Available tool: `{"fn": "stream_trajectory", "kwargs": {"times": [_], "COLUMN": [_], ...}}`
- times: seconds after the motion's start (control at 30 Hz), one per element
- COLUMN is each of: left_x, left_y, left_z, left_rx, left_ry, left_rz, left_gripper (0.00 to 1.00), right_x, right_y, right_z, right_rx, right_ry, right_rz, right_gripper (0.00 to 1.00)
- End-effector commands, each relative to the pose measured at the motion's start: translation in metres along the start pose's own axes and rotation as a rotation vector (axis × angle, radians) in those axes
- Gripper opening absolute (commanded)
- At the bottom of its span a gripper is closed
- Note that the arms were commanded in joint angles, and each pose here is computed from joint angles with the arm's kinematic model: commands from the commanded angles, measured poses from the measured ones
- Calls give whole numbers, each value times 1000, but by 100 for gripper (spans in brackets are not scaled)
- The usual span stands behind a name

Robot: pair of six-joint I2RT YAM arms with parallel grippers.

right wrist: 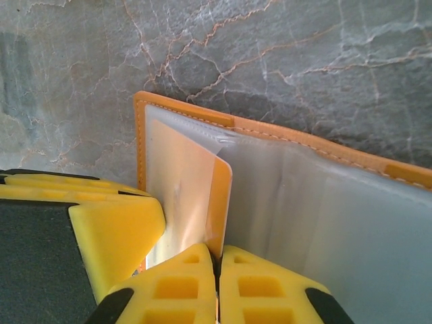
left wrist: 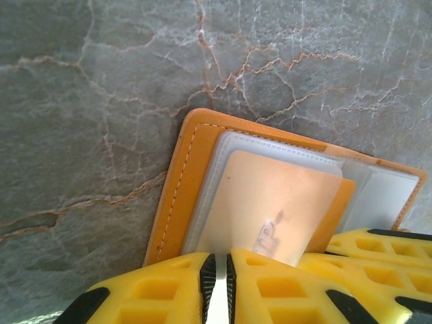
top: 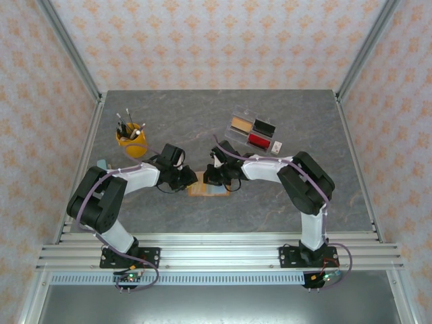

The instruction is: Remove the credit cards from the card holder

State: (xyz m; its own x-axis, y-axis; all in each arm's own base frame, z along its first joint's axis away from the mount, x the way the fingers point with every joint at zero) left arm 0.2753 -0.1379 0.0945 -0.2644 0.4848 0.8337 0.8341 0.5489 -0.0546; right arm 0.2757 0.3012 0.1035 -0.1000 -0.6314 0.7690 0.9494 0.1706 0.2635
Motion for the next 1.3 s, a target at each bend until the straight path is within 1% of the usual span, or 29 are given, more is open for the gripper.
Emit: {"fn": "stream_trajectory", "kwargs": {"times": [0.0, 0.1, 0.33, 0.5, 0.8, 0.93, 1.17, 1.27], "left_x": [-8, -6, 0, 1, 1, 6, 30, 42], "left_y": [-8, -8, -8, -8, -7, -8, -6, -6], "left_z": [33, 33, 31, 32, 30, 23, -7, -18], "left_rx": [45, 45, 34, 33, 34, 27, -6, -25], "left_ry": [184, 194, 197, 209, 197, 170, 62, 9], "left_rz": [-8, -15, -33, -39, -29, -29, -39, -48], "left_gripper": [22, 22, 22, 22, 21, 21, 30, 38], "right_x": [6, 7, 8, 8, 11, 21, 46, 58], "right_y": [-14, -15, -16, -18, -20, -20, -27, -33], "right_z": [-11, -13, -18, -22, -24, -23, -28, -31], "right_rx": [17, 19, 4, -6, -20, -24, -42, -32], "right_ry": [-107, -109, -54, -53, -37, -40, -36, -29], "right_rz": [37, 43, 30, 33, 27, 4, -5, -15], "right_gripper": [7, 7, 6, 6, 4, 2, 0, 0]}}
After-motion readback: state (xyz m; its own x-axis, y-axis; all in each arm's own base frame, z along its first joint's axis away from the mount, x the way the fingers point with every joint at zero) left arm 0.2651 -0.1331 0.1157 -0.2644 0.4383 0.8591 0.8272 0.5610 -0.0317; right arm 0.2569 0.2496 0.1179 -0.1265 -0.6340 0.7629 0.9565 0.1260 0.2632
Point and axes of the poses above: each hand's point on the last joint's axis, 136 mm out from that joint toward the fingers, its own x axis back along the fingers, its own z axis along the line the jaws close on, y = z × x, the point moved 9 cm from there along x, back along the fingers, and after that the axes turned 10 degrees about x, right-handed, at the moved point
